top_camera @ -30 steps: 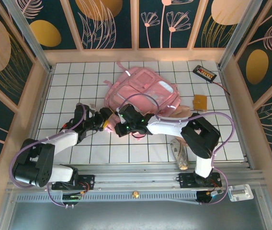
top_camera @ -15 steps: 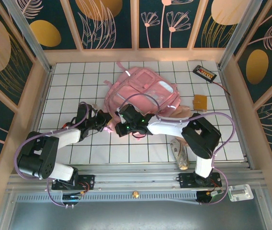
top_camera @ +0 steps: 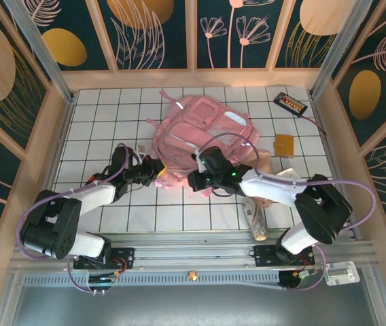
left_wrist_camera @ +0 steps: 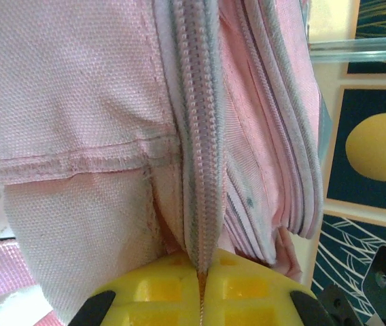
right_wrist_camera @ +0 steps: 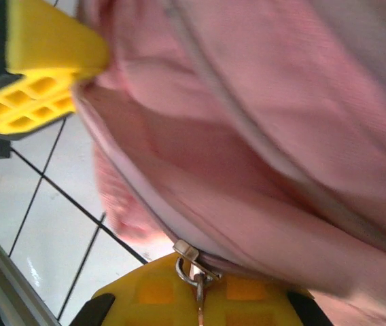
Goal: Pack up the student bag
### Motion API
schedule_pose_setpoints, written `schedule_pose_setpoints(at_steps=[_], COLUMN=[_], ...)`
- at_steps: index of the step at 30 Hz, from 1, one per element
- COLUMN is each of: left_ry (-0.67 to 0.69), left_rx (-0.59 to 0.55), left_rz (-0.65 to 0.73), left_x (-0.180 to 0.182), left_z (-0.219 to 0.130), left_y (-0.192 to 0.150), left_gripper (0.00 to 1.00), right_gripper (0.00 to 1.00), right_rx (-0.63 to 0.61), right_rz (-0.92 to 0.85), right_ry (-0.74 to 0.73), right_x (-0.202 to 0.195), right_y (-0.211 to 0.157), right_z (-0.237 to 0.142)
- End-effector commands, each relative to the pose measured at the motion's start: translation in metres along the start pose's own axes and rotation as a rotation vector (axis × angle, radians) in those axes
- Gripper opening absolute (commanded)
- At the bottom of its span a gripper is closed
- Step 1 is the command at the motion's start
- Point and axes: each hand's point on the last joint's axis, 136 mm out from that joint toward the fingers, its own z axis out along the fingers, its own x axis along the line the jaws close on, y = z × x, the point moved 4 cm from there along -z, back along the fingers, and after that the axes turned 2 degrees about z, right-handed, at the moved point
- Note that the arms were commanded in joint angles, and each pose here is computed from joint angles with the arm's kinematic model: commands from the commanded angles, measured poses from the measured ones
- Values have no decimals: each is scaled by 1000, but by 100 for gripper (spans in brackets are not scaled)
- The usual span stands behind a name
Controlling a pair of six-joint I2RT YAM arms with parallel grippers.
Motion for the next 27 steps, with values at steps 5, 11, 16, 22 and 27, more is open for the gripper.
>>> schedule_pose_setpoints(at_steps=[5, 11, 16, 22, 27], left_ry=[113, 115, 126, 147, 133], left_rx=[-162, -175, -191, -199, -197], left_rz=[23, 32, 19, 25, 22], left_x=[15, 17, 25, 32, 34], left_z=[-12, -22, -35, -44, -43], left_y=[30, 36, 42, 44, 42], left_gripper=[0, 0, 0, 0, 0], right_gripper=[0, 0, 0, 0, 0], right_rx=[-1, -11, -44, -51, -63], right_rz=[34, 166, 243, 277, 254], right_ry=[-147, -235, -273, -279, -206], right_x=[-41, -101, -135, -153, -139], right_y=[-5, -4, 4, 6, 8], right_z=[-28, -41, -51, -57, -56])
